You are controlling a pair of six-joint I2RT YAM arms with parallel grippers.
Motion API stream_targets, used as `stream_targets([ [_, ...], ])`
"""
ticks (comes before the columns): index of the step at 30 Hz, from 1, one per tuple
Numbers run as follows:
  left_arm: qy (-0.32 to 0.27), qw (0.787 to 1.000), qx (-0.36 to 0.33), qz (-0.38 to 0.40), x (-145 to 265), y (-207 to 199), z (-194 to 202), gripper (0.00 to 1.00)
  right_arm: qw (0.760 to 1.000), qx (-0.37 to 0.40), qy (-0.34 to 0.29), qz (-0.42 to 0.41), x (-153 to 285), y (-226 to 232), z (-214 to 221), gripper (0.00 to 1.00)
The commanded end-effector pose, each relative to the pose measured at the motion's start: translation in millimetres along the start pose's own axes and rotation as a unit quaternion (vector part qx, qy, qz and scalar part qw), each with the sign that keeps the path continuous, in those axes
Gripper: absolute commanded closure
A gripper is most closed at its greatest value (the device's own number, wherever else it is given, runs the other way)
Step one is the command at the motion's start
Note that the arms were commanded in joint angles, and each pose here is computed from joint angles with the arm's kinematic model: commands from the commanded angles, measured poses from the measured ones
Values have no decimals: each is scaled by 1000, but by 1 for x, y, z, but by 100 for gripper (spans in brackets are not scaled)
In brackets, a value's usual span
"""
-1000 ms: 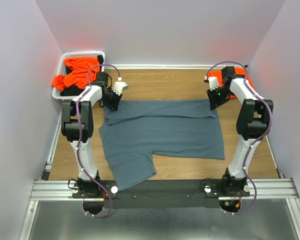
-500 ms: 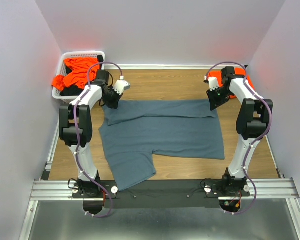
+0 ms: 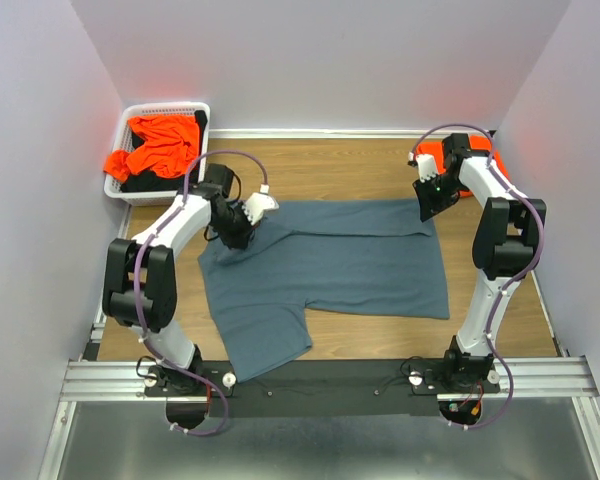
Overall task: Fold and stack the t-shirts
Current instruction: Fold the tshirt
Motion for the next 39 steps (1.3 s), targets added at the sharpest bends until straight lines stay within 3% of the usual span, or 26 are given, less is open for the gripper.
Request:
stream_targets([
  [1, 15, 996, -46, 68, -2, -50, 12, 96, 1000, 0, 5, -2, 4, 1, 3, 72],
  [6, 29, 991, -93, 89, 2, -69, 21, 69, 1000, 1, 4, 0, 3, 0, 2, 73],
  [9, 15, 989, -117, 92, 12, -71, 14, 62, 1000, 1, 6, 1, 3, 0, 3, 72],
  [14, -23, 992, -113, 53, 23, -44, -10, 61, 1000, 2, 6, 3, 3, -1, 3, 73],
  [21, -31, 999, -11, -30, -6, 18, -24, 61, 1000, 2, 17, 6, 1, -1, 10, 74],
  [27, -45, 998, -37, 20, -42, -7, -54, 62, 1000, 1, 23, 11, -1, -2, 13, 75],
  [32, -18, 996, -44, 70, -67, -48, -48, 62, 999, 3, 41, 34, -6, -10, 17, 76],
  [36, -28, 996, -42, 69, -52, -51, -48, 62, 997, 5, 47, 57, -7, -18, 15, 76],
  [39, -36, 998, -26, 45, -35, -38, -47, 61, 998, 3, 40, 51, -3, -15, 13, 64],
])
Point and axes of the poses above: each gripper's point midway between its finger pads, its own x axis back along the fingers, its own y axis along the line the jaws close on, z = x × y, the point moved 5 cm from there along x, back along the fingers, and after that the axes turned 11 degrees about -x, right-handed, at the moved point
